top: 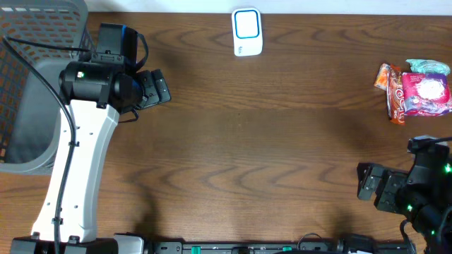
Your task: Scan the item barcode
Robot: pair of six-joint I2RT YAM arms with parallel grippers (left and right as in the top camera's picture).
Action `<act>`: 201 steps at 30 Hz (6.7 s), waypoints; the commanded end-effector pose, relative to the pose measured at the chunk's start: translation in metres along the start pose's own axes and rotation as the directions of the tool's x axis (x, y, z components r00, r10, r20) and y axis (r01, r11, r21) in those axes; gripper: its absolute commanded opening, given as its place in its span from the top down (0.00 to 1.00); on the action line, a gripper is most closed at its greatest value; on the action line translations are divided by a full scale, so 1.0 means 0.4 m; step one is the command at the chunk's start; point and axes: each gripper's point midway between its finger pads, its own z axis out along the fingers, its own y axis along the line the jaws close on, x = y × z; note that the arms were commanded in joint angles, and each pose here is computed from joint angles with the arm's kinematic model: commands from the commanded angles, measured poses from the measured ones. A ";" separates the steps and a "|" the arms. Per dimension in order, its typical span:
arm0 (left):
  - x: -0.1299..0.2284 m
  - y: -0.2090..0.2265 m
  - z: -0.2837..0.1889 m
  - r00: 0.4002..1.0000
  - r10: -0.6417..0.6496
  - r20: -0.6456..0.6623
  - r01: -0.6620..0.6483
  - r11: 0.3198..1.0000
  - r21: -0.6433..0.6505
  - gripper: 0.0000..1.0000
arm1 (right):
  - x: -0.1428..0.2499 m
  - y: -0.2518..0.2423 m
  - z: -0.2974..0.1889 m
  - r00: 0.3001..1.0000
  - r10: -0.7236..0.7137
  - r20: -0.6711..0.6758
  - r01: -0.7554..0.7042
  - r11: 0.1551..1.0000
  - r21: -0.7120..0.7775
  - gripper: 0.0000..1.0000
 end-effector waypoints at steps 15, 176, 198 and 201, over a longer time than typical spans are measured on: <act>-0.001 0.008 -0.007 1.000 0.002 0.010 -0.002 1.000 -0.007 0.02 | 0.028 0.105 0.062 0.844 -0.124 0.521 0.268 0.940 -0.210 0.01; 0.306 0.006 -0.068 0.355 0.235 0.905 -0.648 0.760 0.057 0.02 | 0.066 0.032 0.415 0.678 -0.138 0.722 0.264 0.962 -0.064 0.01; 0.258 0.019 -0.059 0.138 0.136 0.981 -0.601 0.799 -0.026 0.02 | 0.066 0.032 0.415 0.678 -0.139 0.722 0.265 0.962 -0.064 0.01; 0.263 0.040 0.002 0.231 0.177 0.957 -0.581 0.814 -0.010 0.02 | 0.066 0.032 0.415 0.678 -0.138 0.722 0.264 0.962 -0.064 0.01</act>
